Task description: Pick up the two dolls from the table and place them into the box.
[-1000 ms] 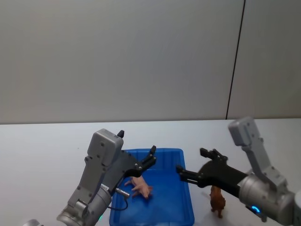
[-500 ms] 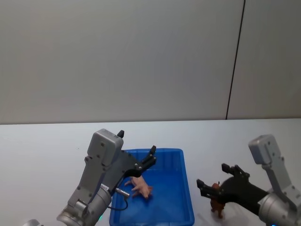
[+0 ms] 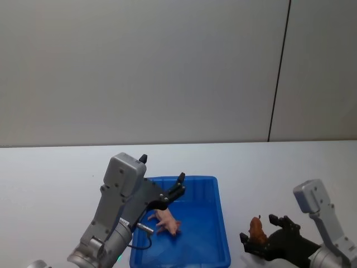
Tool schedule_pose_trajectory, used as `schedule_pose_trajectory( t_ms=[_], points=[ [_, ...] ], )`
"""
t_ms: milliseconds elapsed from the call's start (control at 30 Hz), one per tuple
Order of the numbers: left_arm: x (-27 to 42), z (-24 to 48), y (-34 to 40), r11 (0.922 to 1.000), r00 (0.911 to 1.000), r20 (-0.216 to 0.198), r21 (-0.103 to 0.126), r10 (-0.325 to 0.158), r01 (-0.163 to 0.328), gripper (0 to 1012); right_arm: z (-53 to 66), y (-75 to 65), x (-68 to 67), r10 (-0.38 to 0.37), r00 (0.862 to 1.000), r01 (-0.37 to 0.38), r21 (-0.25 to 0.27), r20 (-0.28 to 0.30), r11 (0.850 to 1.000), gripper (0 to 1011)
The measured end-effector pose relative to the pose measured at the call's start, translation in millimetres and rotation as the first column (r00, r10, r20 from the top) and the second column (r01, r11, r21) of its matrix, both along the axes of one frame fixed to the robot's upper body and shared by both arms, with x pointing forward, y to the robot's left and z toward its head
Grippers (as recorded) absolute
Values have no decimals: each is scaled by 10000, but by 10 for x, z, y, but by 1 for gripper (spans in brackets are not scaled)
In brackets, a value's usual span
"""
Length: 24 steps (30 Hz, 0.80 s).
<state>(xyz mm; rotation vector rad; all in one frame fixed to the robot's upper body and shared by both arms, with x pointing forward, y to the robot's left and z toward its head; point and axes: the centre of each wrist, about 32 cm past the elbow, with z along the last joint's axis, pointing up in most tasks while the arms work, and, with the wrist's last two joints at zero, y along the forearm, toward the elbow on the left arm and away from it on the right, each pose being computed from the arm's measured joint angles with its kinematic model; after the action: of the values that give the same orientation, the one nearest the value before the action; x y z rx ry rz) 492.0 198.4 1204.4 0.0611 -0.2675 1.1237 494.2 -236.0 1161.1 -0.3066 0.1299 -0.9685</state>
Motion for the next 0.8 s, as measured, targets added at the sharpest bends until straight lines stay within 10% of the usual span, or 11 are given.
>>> schedule_pose_trajectory(
  t_ms=[800],
  points=[
    [0,0,0,10000,10000,0,1,0,0,1001,-171,53,71,-373,9989,366,-265,-269,9990,437]
  ],
)
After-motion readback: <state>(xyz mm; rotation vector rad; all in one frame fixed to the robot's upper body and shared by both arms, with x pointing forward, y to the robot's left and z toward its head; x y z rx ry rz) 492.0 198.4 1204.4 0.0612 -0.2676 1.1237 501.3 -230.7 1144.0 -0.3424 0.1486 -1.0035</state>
